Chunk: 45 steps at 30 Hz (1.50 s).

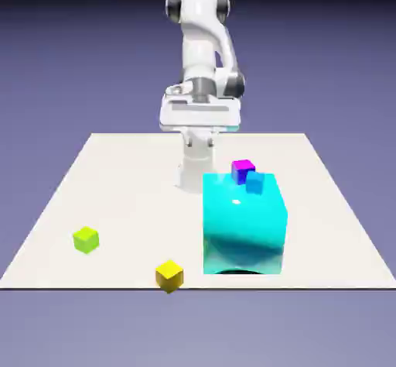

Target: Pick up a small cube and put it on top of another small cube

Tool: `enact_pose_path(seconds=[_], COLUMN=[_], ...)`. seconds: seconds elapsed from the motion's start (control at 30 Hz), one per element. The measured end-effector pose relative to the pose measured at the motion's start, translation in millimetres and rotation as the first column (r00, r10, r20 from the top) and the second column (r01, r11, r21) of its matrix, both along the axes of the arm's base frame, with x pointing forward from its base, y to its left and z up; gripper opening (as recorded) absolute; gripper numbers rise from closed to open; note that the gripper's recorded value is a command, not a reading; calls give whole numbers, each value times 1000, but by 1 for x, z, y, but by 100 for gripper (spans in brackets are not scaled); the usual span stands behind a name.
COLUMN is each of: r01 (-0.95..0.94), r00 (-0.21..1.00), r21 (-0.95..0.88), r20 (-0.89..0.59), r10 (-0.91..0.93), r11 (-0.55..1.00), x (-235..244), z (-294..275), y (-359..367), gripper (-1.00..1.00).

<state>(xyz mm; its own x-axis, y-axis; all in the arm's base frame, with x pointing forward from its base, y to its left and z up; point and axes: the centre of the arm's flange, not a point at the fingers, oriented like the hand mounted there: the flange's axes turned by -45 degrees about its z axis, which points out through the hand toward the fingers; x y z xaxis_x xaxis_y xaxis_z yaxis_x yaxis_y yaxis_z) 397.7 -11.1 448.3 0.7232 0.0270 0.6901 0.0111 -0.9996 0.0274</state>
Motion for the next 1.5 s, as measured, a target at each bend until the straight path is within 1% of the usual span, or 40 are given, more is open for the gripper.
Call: enact_pose_path(seconds=[0.2, 0.37, 0.43, 0.5, 0.73, 0.8, 0.97, 1.0, 1.07, 1.27, 1.5], r01=[165, 299, 369, 402, 571, 575, 574, 575, 575, 573, 531], r00=[972, 910, 869, 837, 673, 669, 669, 669, 668, 669, 692], r21=[15, 21, 22, 22, 16, 16, 14, 16, 16, 17, 35], r20=[-171, -309, -362, -414, -581, -585, -585, -585, -586, -586, -594], r10=[-160, -279, -337, -358, -457, -459, -459, -459, -458, -457, -410], r11=[986, 954, 929, 915, 821, 818, 819, 818, 818, 819, 847], x=[28, 30, 22, 17, -37, -39, -34, -33, -33, -36, 46], z=[-56, -111, -134, -158, -248, -251, -311, -320, -320, -250, -230], y=[-85, -161, -200, -222, -319, -321, -325, -325, -325, -319, -229], gripper=[0, 0, 0, 0, 0, 0, 0, -100, -100, -100, -100])
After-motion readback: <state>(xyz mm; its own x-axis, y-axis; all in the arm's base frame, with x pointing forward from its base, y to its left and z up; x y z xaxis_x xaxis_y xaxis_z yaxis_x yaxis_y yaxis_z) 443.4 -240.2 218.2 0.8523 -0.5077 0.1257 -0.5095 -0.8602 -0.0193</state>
